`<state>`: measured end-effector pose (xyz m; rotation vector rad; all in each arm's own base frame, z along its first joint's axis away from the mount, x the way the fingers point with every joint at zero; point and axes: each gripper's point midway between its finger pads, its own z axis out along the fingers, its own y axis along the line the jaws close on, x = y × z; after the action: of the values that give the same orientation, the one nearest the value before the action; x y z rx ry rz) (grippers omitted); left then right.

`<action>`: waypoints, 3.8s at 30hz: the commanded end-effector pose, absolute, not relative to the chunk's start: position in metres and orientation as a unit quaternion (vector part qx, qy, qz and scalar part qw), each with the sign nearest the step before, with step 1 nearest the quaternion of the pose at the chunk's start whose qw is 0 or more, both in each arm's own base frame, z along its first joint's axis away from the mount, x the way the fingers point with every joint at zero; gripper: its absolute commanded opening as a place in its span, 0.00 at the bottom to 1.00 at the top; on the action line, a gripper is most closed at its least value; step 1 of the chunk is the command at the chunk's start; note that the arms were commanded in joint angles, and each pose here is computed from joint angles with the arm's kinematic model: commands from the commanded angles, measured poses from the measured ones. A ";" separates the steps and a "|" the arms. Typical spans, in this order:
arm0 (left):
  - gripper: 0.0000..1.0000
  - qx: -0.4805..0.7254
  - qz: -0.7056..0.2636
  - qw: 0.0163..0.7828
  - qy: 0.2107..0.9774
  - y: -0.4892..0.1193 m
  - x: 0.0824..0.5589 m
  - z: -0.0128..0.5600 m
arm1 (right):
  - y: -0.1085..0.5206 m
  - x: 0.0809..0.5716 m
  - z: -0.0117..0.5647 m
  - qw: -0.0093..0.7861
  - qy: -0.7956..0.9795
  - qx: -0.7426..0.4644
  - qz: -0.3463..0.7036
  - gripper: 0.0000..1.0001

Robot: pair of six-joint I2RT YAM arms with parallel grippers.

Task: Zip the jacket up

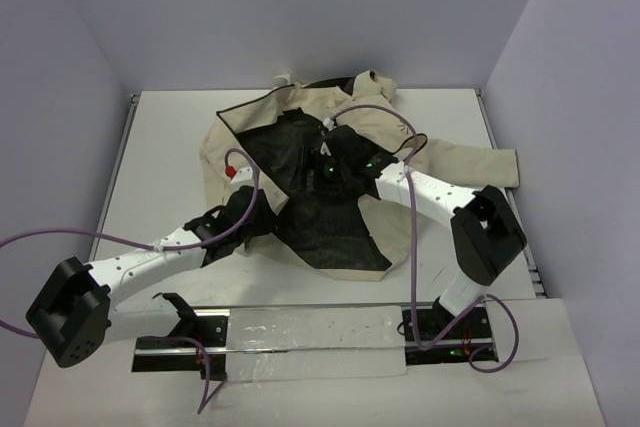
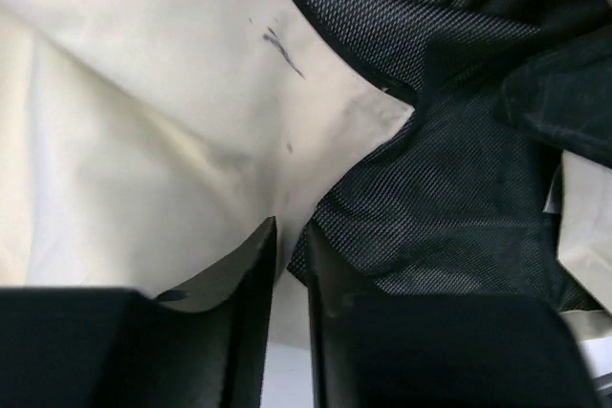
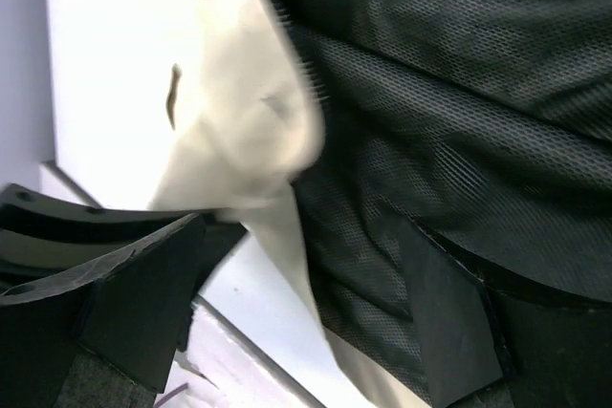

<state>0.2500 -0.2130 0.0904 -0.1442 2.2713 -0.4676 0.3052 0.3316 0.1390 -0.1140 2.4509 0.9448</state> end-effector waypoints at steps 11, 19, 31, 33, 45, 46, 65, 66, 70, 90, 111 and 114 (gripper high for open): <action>0.95 -0.112 -0.226 0.436 0.864 -0.212 0.257 0.156 | 0.358 0.322 0.130 0.263 0.897 -0.064 0.348 0.84; 0.91 -0.209 -0.249 0.462 0.825 -0.178 0.249 0.178 | 0.366 0.295 0.100 0.233 0.908 -0.112 0.331 0.58; 0.90 -0.222 -0.247 0.449 0.829 -0.173 0.248 0.170 | 0.369 0.296 0.057 0.197 0.927 -0.113 0.300 0.68; 0.90 -0.222 -0.248 0.451 0.828 -0.173 0.248 0.172 | 0.368 0.295 0.053 0.193 0.928 -0.112 0.300 0.68; 0.90 -0.224 -0.242 0.457 0.827 -0.167 0.248 0.177 | 0.378 0.299 0.053 0.191 0.924 -0.109 0.312 0.38; 0.90 -0.224 -0.242 0.456 0.826 -0.167 0.248 0.177 | 0.379 0.300 0.053 0.192 0.925 -0.108 0.311 0.35; 0.90 -0.293 -0.453 0.328 0.776 -0.240 0.250 0.195 | 0.357 0.306 0.155 0.361 0.839 -0.064 0.403 0.00; 0.90 -0.290 -0.470 0.318 0.771 -0.248 0.251 0.198 | 0.353 0.307 0.165 0.378 0.828 -0.056 0.411 0.00; 0.89 -0.271 -0.518 0.302 0.753 -0.269 0.256 0.206 | 0.335 0.300 0.196 0.427 0.792 -0.033 0.436 0.00; 0.84 -0.111 -0.617 0.393 0.673 -0.280 0.244 0.211 | 0.323 0.264 0.229 0.445 0.718 -0.023 0.535 0.00; 0.70 -0.105 -0.670 0.399 0.616 -0.281 0.243 0.238 | 0.339 0.254 0.215 0.395 0.719 -0.033 0.571 0.00; 0.68 -0.103 -0.673 0.406 0.609 -0.277 0.241 0.244 | 0.340 0.254 0.213 0.390 0.721 -0.035 0.571 0.00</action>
<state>0.2458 -0.2832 0.2010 -0.3273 1.7065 -1.6339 0.2548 0.3369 0.2044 -0.0738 1.8738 1.4110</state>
